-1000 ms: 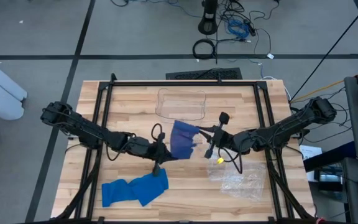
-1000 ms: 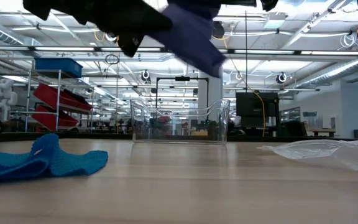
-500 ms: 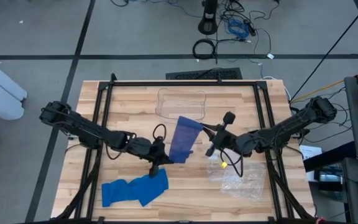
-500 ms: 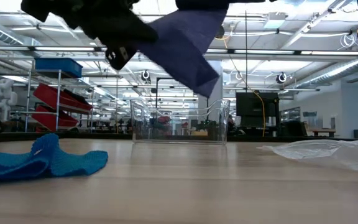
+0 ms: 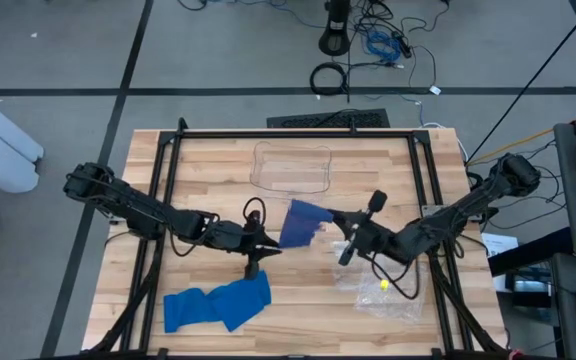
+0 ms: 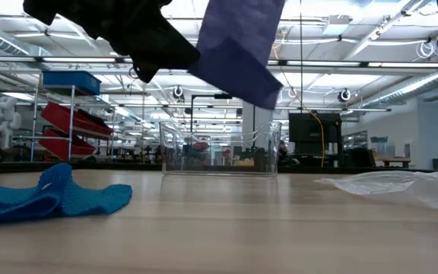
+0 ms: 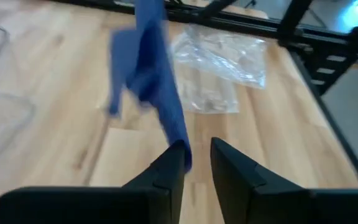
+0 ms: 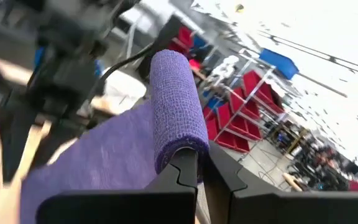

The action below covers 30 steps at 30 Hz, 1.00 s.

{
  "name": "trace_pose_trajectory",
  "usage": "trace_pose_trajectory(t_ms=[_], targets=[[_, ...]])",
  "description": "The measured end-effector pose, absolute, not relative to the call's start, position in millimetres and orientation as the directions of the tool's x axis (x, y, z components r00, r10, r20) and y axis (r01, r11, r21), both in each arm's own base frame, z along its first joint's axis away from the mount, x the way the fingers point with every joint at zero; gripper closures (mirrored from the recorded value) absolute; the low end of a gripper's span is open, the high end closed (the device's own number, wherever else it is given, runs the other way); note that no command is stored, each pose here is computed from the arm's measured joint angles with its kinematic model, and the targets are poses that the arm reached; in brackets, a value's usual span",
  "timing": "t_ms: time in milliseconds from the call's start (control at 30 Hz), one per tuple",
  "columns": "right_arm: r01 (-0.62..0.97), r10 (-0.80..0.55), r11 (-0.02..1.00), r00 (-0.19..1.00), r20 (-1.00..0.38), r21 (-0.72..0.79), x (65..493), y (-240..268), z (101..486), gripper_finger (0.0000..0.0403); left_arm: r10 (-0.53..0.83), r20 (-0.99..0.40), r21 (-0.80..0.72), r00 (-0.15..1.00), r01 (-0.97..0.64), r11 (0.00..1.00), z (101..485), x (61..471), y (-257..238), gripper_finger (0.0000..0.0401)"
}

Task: Roll bandage
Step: Roll the purple bandage

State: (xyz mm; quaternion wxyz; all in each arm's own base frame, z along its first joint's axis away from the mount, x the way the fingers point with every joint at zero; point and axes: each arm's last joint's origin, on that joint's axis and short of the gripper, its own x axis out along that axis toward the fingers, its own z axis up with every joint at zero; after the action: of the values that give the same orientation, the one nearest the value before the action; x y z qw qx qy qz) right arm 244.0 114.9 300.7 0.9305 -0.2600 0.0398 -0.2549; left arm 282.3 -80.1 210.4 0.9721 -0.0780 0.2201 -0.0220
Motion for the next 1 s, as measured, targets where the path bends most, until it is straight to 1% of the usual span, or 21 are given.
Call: trace_pose_trajectory(t_ms=[100,200,367,533,600,700,833,900,1000], targets=[[0.468,-0.49,0.752,0.868,0.082,-0.464,238,119,307,0.0403,-0.048,-0.414,-0.121,0.909,-0.003,0.993,211,283,-79,0.0311],[0.462,-0.481,0.761,0.873,0.082,-0.455,235,122,309,0.0403,-0.05,-0.381,-0.117,0.923,0.005,0.993,214,284,-80,0.031],[0.45,-0.473,0.761,0.878,0.076,-0.467,233,124,308,0.0403,-0.053,-0.359,-0.125,0.932,0.008,0.992,217,285,-80,0.031],[0.427,-0.476,0.749,0.879,0.037,-0.507,234,125,301,0.0403,-0.059,-0.32,-0.145,0.945,0.013,0.989,221,286,-80,0.031],[0.448,-0.497,0.748,0.867,0.034,-0.49,234,124,301,0.0403,-0.112,-0.301,-0.167,0.947,0.063,0.984,224,286,-82,0.031],[0.484,-0.535,0.737,0.845,0.032,-0.472,233,122,301,0.0403,-0.238,-0.285,-0.207,0.929,0.183,0.961,225,286,-86,0.031],[0.49,-0.538,0.739,0.842,0.032,-0.463,233,122,301,0.0403,-0.243,-0.268,-0.21,0.932,0.189,0.959,227,287,-86,0.0309],[0.475,-0.521,0.751,0.853,0.03,-0.458,233,124,301,0.0403,-0.237,-0.25,-0.21,0.939,0.187,0.96,228,287,-85,0.0309],[0.349,-0.397,0.788,0.918,0.014,-0.508,232,131,297,0.0403,-0.217,-0.231,-0.203,0.949,0.171,0.964,230,288,-85,0.0309]])
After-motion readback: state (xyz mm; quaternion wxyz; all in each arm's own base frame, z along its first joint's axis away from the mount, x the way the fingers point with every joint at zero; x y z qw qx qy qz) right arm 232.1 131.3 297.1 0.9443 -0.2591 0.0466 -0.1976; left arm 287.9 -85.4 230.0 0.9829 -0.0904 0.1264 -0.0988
